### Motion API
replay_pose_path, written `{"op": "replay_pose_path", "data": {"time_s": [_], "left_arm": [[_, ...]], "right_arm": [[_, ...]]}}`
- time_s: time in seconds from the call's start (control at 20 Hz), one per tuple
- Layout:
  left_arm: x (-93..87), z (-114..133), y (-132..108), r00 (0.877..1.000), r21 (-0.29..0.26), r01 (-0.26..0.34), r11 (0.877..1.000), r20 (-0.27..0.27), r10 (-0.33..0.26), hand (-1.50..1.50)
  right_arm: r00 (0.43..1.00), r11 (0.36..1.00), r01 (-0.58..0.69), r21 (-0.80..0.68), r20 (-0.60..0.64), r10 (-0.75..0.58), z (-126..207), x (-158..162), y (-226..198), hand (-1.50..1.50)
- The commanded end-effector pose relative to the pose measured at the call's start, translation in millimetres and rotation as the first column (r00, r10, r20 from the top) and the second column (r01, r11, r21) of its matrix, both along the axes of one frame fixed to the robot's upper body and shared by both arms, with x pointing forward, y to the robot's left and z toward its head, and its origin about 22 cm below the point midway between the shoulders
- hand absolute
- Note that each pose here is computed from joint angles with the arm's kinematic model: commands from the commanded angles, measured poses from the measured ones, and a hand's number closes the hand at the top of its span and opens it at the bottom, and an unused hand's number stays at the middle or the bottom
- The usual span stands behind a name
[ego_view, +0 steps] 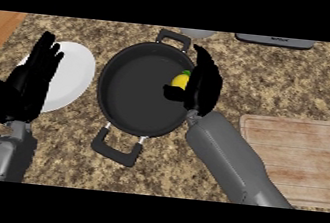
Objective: Pick the lemon from the cutting board and place it in the pot
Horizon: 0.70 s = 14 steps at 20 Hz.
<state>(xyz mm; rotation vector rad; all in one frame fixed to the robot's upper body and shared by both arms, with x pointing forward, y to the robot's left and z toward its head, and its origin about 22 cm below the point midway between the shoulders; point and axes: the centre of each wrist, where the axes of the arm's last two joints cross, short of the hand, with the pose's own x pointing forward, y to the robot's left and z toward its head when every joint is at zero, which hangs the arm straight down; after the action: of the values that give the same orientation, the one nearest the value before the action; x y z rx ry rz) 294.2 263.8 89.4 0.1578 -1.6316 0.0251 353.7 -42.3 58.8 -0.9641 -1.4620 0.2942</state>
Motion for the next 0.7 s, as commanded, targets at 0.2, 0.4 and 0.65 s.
{"op": "replay_pose_path", "data": {"time_s": [0.2,0.4,0.65], "left_arm": [[-3.3,-10.6,5.1,1.000,-0.003,-0.019,1.000,-0.003,0.019,0.00],[-10.4,-9.6,10.9,0.999,0.001,-0.036,0.999,-0.009,0.036,0.00],[-11.3,-19.6,16.9,0.997,-0.020,-0.067,0.998,-0.027,0.066,0.00]], "right_arm": [[0.974,0.945,0.020,0.327,0.207,-0.092,-7.0,-10.2,-8.8,-1.50],[0.963,0.921,-0.033,0.388,0.258,-0.074,4.5,-16.1,-34.2,-1.50],[0.966,0.907,-0.079,0.413,0.257,-0.033,1.8,-54.8,-78.8,-1.50]]}}
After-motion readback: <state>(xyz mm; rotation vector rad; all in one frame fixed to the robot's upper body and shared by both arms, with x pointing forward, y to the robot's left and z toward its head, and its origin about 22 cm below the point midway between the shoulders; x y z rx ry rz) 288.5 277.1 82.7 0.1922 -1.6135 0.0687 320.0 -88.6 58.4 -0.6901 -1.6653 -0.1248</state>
